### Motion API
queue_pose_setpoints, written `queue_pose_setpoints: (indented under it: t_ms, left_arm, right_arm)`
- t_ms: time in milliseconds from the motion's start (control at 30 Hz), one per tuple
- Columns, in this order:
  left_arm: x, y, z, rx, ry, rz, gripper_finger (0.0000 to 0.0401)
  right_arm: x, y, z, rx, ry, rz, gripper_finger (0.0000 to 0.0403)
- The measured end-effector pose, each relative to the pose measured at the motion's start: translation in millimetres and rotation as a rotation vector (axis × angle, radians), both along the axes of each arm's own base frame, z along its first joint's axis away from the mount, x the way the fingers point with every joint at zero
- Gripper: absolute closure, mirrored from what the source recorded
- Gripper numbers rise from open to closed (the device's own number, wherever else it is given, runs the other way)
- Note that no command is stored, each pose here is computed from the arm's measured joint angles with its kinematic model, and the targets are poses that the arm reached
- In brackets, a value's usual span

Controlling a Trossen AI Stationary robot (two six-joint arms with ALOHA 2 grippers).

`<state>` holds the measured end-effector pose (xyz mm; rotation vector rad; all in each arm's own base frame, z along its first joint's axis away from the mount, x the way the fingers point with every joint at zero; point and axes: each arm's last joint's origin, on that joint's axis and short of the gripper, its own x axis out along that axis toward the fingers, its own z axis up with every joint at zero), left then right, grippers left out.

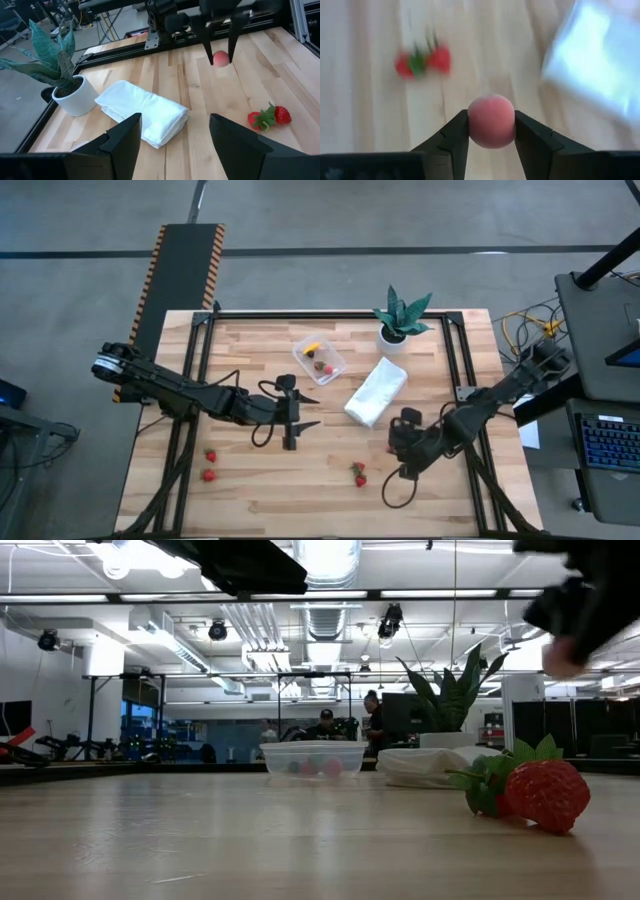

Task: Pick and placing Produce into tupperware
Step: Put the apricot into the transparent bin

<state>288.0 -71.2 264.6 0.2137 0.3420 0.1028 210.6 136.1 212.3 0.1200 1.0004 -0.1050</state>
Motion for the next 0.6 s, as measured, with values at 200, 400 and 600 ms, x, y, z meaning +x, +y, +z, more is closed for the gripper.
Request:
queue_pose_setpoints:
  t_ms: [200,400,600]
  left_arm:
    - [0.0,0.0,0.1,0.016,0.001,-0.006,0.0182]
    - [0.0,0.0,0.0,0.034,0.004,-0.011,0.0182]
    - [-0.1,0.0,0.3,0.059,0.007,-0.02,0.0182]
  right_arm:
    - [13.0,-9.6,18.5,-0.006,-0.233,0.053,0.0271]
    - [28.0,-15.7,21.4,0.033,-0.42,0.168,0.0271]
    - [40.7,-30.4,19.4,0.239,-0.605,0.368,0.0271]
